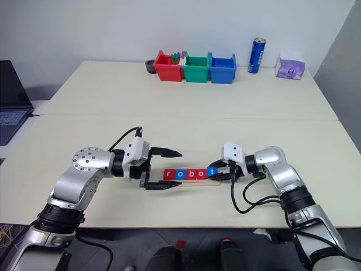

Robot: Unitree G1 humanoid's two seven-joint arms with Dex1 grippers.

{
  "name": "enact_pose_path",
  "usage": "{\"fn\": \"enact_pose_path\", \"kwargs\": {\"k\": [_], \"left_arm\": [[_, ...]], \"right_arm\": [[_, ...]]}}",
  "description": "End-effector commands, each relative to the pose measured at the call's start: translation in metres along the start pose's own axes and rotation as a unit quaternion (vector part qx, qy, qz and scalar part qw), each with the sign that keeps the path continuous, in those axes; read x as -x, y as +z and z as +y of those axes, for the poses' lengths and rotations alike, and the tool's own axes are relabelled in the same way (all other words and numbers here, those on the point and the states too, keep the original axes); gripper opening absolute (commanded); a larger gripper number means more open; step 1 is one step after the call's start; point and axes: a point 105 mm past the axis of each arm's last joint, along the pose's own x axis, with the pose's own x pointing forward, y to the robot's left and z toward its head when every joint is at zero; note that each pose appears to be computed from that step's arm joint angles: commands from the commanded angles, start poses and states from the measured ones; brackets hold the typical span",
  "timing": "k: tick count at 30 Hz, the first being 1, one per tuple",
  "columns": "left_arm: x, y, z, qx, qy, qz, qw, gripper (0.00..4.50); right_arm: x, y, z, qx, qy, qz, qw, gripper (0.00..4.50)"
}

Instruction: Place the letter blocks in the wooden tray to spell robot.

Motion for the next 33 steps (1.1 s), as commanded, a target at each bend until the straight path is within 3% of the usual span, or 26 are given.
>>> {"fn": "enact_pose_path", "kwargs": {"k": [1,31,33], "left_arm": [[-0.0052,0.0136,-0.0004,-0.024,-0.006,-0.013,1.0,4.5],[-0.0065,0.0147,-0.0001,-0.028,-0.005,-0.011,1.0,4.5],[-0.0068,0.0147,-0.0002,-0.028,-0.005,-0.011,1.0,4.5]], "right_arm": [[0.0004,0.0061,-0.0042,0.027,0.0,0.004,1.0,1.46],[-0.0005,0.0015,-0.0061,0.027,0.007,0.018,0.999,1.46],[-0.0003,0.0015,-0.0066,0.025,0.006,0.017,1.0,2.21]]}}
